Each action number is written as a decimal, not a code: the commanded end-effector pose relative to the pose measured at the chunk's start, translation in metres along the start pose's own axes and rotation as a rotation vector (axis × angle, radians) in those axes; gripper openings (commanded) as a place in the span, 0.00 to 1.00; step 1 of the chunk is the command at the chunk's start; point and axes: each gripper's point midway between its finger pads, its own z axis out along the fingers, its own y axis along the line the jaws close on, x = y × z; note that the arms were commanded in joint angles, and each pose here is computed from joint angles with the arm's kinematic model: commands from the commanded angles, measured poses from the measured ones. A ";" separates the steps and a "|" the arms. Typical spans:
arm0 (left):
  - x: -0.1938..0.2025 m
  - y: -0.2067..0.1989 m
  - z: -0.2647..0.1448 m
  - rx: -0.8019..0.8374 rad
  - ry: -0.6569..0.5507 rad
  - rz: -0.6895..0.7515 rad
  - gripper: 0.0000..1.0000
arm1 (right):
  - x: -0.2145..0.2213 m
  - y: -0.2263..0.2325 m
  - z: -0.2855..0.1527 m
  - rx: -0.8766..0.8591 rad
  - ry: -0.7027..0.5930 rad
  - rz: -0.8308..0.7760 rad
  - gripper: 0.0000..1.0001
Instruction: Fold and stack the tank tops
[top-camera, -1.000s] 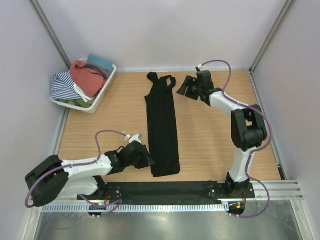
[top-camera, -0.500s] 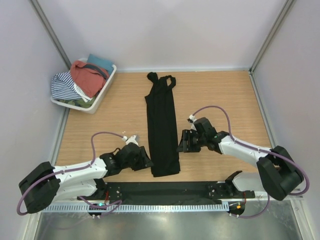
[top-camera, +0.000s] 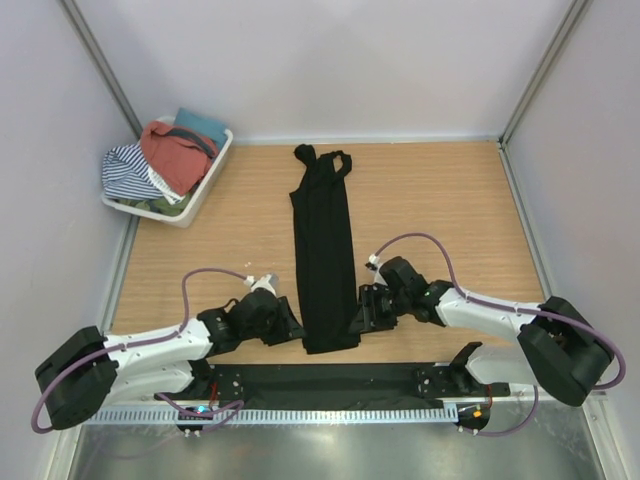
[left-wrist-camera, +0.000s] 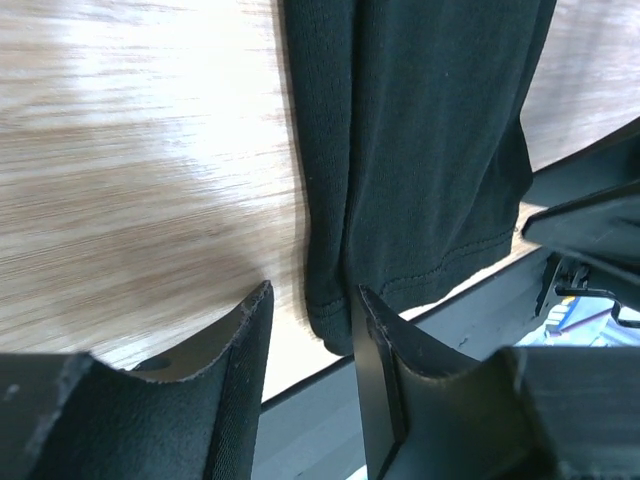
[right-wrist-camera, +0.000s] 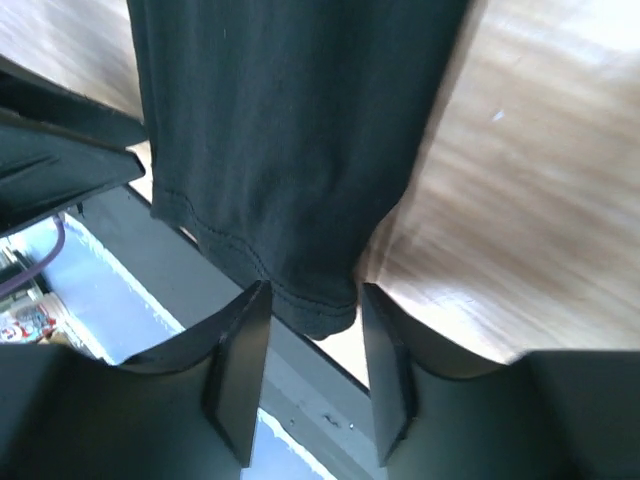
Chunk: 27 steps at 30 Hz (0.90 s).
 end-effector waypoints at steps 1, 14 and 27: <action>0.035 0.063 -0.003 -0.203 0.126 0.013 0.40 | 0.009 0.005 0.005 -0.020 0.018 0.008 0.45; 0.051 0.065 0.000 -0.177 0.188 -0.021 0.36 | 0.038 -0.022 -0.001 0.053 0.052 0.054 0.06; 0.069 0.074 0.002 -0.229 0.232 -0.029 0.24 | 0.039 -0.022 0.001 0.031 0.033 0.072 0.05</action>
